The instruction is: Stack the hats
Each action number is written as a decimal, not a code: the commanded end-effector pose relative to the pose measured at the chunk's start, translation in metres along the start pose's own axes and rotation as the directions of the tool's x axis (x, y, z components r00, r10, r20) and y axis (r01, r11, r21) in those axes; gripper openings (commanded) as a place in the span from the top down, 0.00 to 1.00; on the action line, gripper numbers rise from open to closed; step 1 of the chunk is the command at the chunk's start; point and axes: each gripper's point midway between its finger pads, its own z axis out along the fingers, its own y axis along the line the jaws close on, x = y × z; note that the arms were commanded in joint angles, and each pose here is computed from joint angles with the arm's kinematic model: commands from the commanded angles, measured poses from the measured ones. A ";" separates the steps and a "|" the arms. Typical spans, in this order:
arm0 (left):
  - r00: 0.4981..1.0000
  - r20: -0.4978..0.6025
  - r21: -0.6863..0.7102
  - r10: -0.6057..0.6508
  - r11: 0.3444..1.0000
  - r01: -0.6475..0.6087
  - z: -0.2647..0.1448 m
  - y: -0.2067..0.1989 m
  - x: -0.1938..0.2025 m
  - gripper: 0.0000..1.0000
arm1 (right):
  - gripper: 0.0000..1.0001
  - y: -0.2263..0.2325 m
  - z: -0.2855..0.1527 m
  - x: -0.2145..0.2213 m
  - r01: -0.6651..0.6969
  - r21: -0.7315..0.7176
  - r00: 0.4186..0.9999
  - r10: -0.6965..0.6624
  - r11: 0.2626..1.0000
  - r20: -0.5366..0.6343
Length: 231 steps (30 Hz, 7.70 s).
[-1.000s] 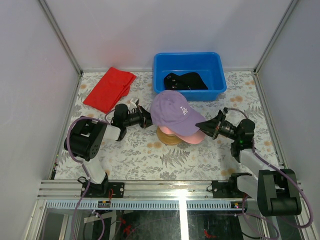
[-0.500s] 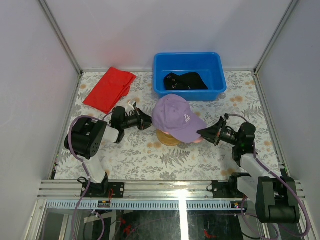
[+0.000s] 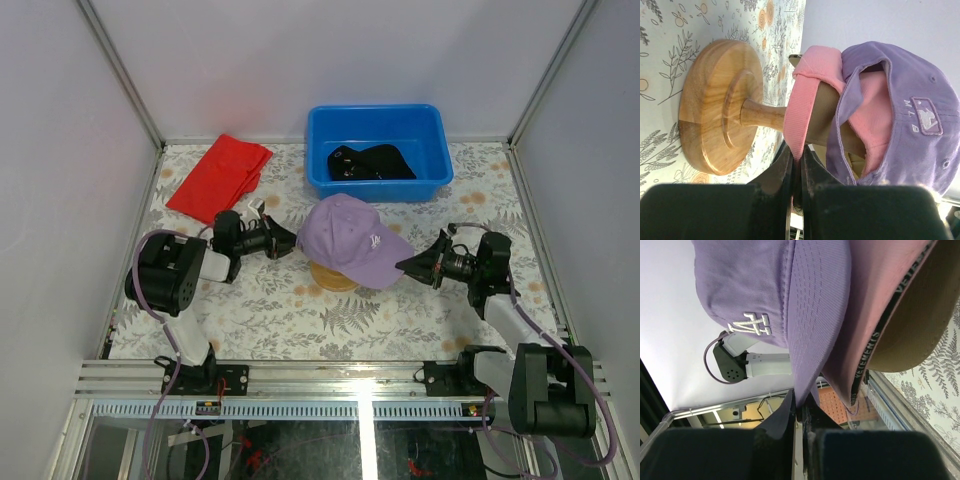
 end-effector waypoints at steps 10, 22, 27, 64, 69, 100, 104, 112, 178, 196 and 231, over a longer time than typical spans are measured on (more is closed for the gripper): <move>0.999 0.040 -0.137 -0.023 0.990 0.028 -0.011 0.038 -0.023 1.00 | 1.00 0.006 0.005 -0.052 0.009 0.090 1.000 -0.008 0.996 -0.003; 1.000 0.023 -0.171 0.017 0.985 -0.013 -0.010 0.038 -0.042 1.00 | 1.00 0.039 0.011 -0.077 -0.042 -0.070 0.999 0.042 0.997 -0.002; 1.000 0.004 -0.178 0.024 0.984 -0.023 -0.009 0.037 -0.052 1.00 | 1.00 0.038 0.014 -0.086 -0.046 -0.075 0.999 0.046 0.996 -0.003; 0.998 -0.019 -0.180 0.055 0.982 -0.057 -0.019 0.040 -0.054 1.00 | 0.24 -0.016 0.008 -0.099 0.102 0.272 0.993 -0.115 0.957 0.031; 0.999 -0.020 -0.172 0.049 0.984 -0.052 -0.020 0.038 -0.052 1.00 | 0.19 -0.008 0.010 -0.099 0.114 0.223 0.989 -0.132 0.968 0.069; 0.986 0.149 -0.031 0.080 0.997 -0.076 -0.047 -0.038 -0.032 0.51 | 0.20 0.005 0.007 -0.103 0.170 0.251 0.974 -0.201 0.953 0.101; 0.980 0.171 -0.029 0.098 0.995 -0.095 -0.053 -0.047 -0.030 0.47 | 0.20 0.003 0.006 -0.101 0.169 0.251 0.975 -0.200 0.953 0.101; 0.962 0.224 -0.045 0.154 0.988 -0.148 -0.065 -0.065 -0.038 0.43 | 0.21 0.000 0.006 -0.099 0.163 0.255 0.976 -0.194 0.953 0.099; 0.852 0.404 -0.158 0.333 0.943 -0.293 -0.085 -0.176 -0.111 0.36 | 0.21 -0.019 -0.019 -0.346 0.073 0.980 0.798 -0.600 0.186 0.055; 0.862 0.393 -0.132 0.322 0.947 -0.294 -0.085 -0.169 -0.103 0.36 | 0.11 0.003 0.014 -0.327 0.313 0.846 0.749 -0.660 0.431 0.059; 0.856 0.375 -0.201 0.356 0.933 -0.300 -0.089 -0.156 -0.099 0.35 | 0.01 -0.080 0.049 -0.436 0.391 0.857 0.679 -0.734 0.337 -0.020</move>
